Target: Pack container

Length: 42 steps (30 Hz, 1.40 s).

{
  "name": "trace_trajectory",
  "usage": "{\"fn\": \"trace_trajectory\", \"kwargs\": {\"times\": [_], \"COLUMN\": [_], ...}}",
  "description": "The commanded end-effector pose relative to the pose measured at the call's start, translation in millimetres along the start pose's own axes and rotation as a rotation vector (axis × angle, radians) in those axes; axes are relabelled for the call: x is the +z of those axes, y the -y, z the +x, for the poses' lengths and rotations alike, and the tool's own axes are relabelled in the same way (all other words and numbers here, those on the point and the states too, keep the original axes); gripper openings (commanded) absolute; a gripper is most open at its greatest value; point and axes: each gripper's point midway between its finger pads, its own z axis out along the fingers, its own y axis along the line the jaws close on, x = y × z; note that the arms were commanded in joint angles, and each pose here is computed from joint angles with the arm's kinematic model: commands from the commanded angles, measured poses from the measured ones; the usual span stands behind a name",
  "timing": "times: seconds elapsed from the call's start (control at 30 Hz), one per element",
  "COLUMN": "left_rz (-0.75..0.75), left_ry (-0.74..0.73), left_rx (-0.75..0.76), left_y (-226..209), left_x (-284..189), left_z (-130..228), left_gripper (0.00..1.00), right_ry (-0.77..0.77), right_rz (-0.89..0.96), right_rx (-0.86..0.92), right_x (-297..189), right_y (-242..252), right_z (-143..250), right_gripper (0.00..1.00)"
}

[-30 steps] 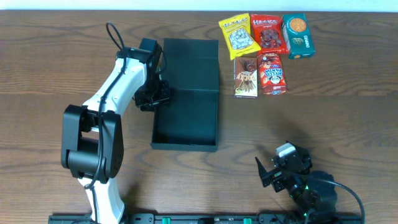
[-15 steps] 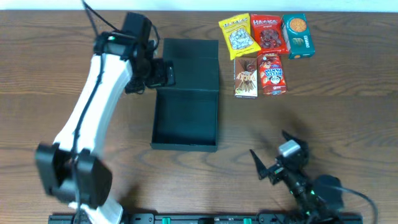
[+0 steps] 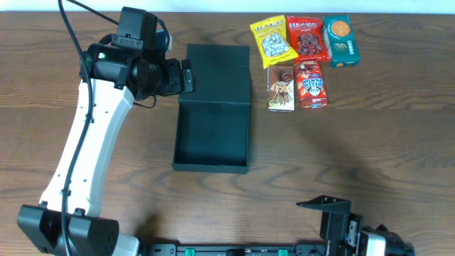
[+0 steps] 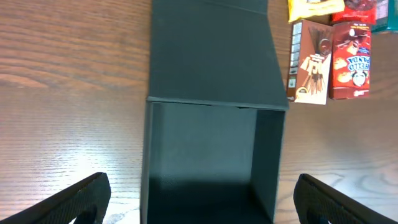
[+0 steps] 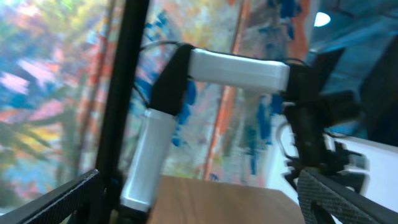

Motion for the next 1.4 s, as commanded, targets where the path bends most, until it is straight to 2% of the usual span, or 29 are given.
{"fn": "trace_trajectory", "kwargs": {"times": [0.0,0.07,0.17,0.47,0.7,0.97,1.1,1.37], "left_rz": [0.038,0.038,0.037,0.025,0.025,-0.031,-0.053,-0.053], "left_ry": [0.009,0.009,0.008,0.009,0.01,0.033,0.051,0.105], "left_rx": [0.011,0.007,0.007,0.007,0.008,0.007,0.009,0.018], "left_y": [6.6,6.6,6.4,4.3,4.3,-5.3,-8.8,-7.5], "left_x": [-3.5,-3.5,-3.5,-3.5,-3.5,-3.6,-3.8,-4.7], "left_z": [-3.1,-3.3,-3.0,-2.9,-3.2,-7.4,-11.4,-24.5], "left_gripper": [0.95,0.96,0.96,0.96,0.95,0.95,0.95,0.95], "right_ry": [0.076,0.082,-0.014,-0.315,-0.524,-0.867,-0.952,-1.027], "right_rz": [0.097,0.258,0.439,0.713,0.864,1.311,1.457,1.533], "right_rx": [0.156,0.294,0.432,0.517,0.483,0.459,0.429,0.384], "right_x": [-1.6,-7.5,-19.0,-43.7,-73.3,-160.6,-191.9,-222.0], "right_y": [18.8,55.4,95.0,194.2,285.9,401.6,447.8,532.7], "right_z": [-10.8,3.0,38.2,54.8,63.4,91.1,95.0,126.6], "right_gripper": [0.99,0.99,0.99,0.99,0.99,0.99,0.99,0.99]}}
